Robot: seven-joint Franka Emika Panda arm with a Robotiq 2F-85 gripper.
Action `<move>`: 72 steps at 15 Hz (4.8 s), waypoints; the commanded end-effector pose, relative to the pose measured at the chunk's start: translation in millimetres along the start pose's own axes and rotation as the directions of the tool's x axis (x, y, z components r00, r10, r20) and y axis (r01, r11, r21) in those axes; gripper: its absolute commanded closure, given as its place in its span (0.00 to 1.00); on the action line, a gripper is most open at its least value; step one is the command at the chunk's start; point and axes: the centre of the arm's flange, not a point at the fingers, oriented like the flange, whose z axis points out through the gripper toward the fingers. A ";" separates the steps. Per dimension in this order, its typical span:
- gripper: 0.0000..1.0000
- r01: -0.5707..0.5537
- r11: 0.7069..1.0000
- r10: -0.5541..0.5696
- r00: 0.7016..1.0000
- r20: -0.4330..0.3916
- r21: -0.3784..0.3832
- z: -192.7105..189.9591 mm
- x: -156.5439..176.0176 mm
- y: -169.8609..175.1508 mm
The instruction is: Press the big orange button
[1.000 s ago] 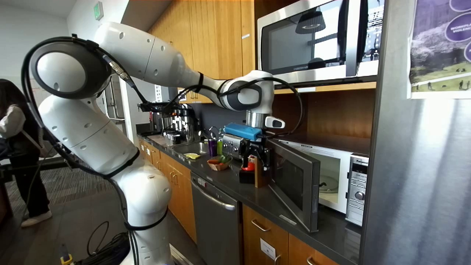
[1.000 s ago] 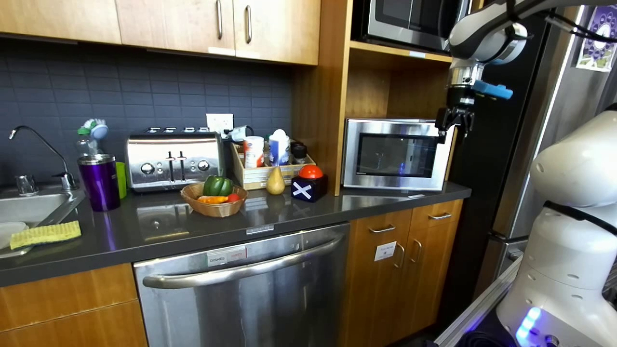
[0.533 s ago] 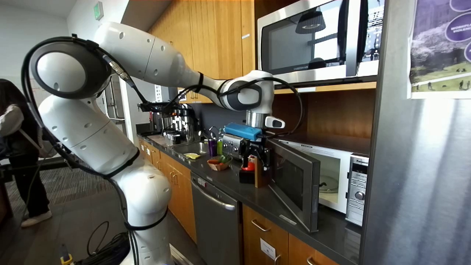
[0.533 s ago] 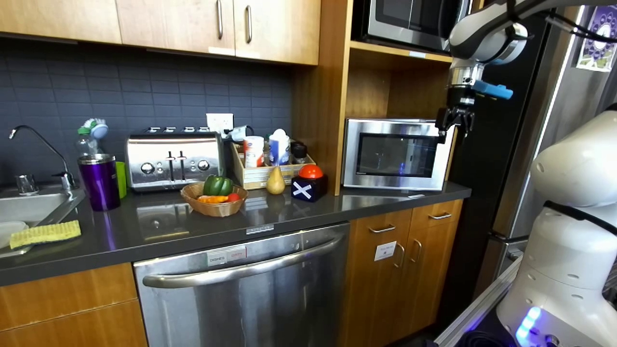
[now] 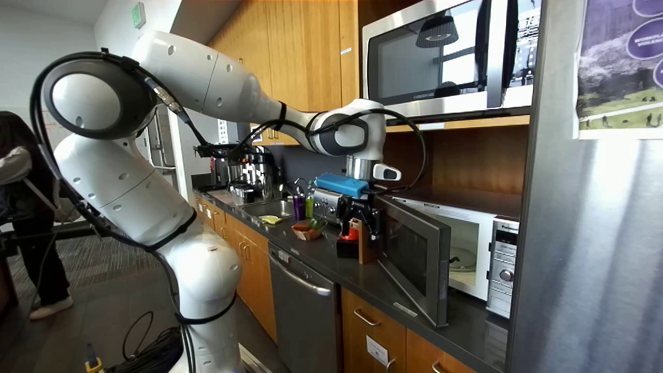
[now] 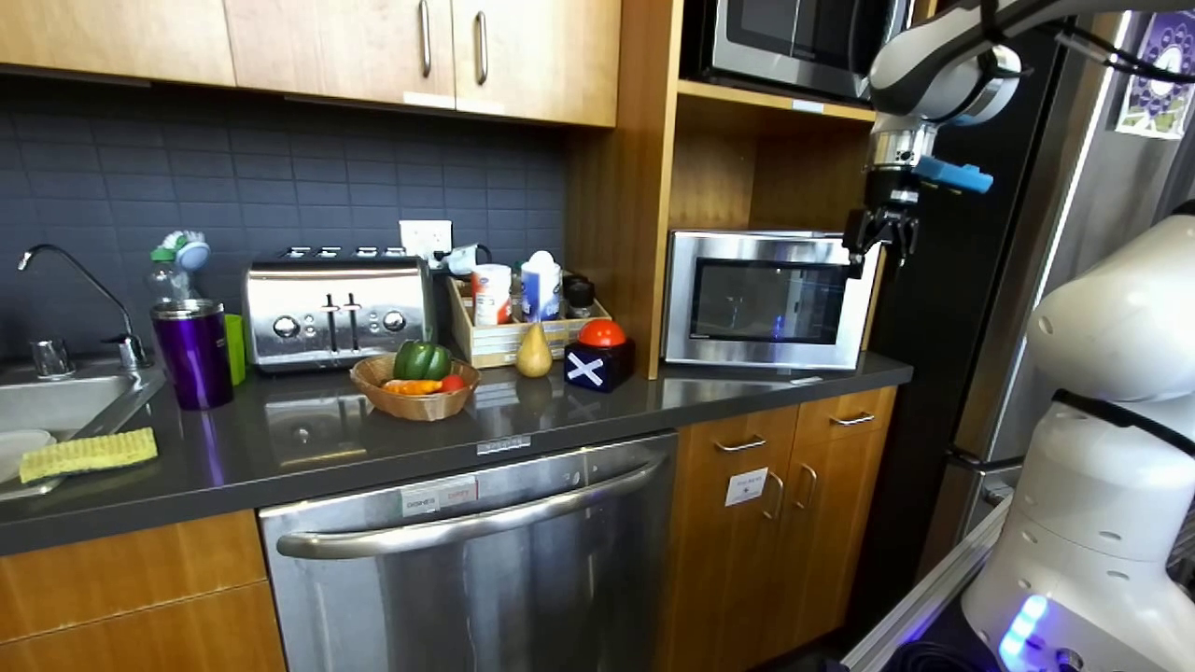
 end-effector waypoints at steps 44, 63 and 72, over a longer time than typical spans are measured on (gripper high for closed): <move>0.00 0.000 1.000 0.000 1.000 0.000 0.000 0.0 0.0 0.0; 0.00 0.296 0.954 -0.287 0.949 0.134 -0.052 62.7 -3.0 -179.1; 0.00 0.522 0.850 -0.513 0.851 0.112 -0.076 112.3 14.6 -285.0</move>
